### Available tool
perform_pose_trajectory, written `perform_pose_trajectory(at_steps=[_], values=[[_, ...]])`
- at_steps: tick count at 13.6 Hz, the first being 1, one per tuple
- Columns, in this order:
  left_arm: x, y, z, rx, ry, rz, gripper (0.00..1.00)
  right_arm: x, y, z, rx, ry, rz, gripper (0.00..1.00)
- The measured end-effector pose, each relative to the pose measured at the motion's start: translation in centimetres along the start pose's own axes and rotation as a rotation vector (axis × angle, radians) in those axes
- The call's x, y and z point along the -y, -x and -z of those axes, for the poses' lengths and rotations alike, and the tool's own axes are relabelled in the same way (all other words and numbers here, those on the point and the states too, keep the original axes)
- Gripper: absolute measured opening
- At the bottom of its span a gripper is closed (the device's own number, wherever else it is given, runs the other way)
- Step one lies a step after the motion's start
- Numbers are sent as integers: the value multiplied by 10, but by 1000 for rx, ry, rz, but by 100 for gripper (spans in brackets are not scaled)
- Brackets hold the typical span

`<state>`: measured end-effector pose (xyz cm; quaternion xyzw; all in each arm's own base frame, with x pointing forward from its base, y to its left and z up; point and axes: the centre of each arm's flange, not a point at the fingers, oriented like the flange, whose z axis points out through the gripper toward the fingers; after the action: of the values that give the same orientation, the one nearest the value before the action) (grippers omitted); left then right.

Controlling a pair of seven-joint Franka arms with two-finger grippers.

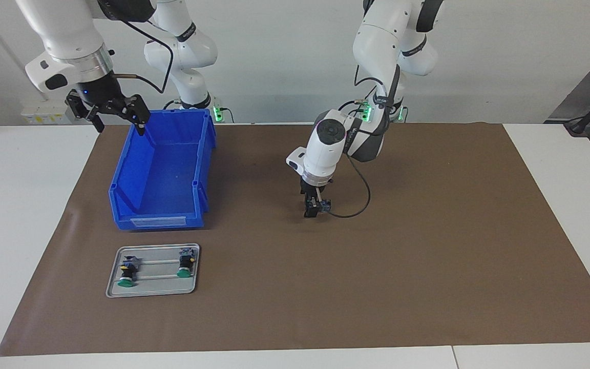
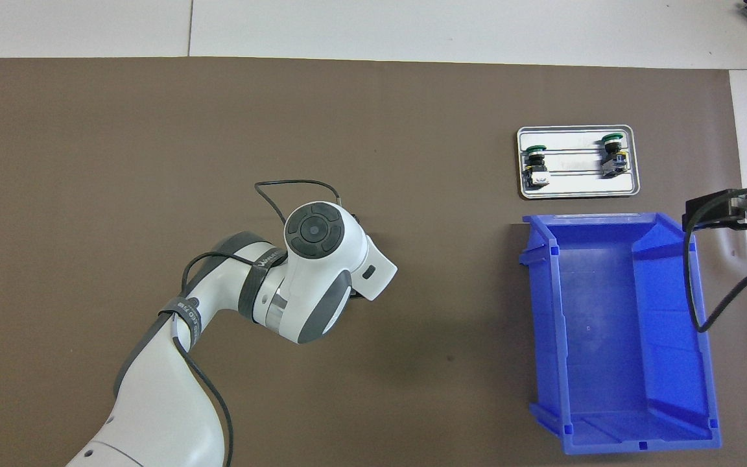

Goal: Place and press button with both arms
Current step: 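Position the left gripper over the lying part and grasp it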

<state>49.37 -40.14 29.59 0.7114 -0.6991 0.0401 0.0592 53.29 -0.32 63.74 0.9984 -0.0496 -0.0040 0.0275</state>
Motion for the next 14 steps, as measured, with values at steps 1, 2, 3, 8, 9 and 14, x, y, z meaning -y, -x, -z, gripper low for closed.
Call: perform_pose_trajectory(at_steps=[1,2,3,8,9,14], values=[[-1,0,0,0,0,2,86,0,0,0,0,0,0,100],[1,0,1,-1,-2,4,84,0,0,0,0,0,0,100],[3,1,3,-1,-5,8,81,0,0,0,0,0,0,100],[10,3,11,7,3,20,41,0,0,0,0,0,0,100],[10,3,11,7,3,25,41,0,0,0,0,0,0,100],[23,13,38,-14,-29,85,41,0,0,0,0,0,0,100]])
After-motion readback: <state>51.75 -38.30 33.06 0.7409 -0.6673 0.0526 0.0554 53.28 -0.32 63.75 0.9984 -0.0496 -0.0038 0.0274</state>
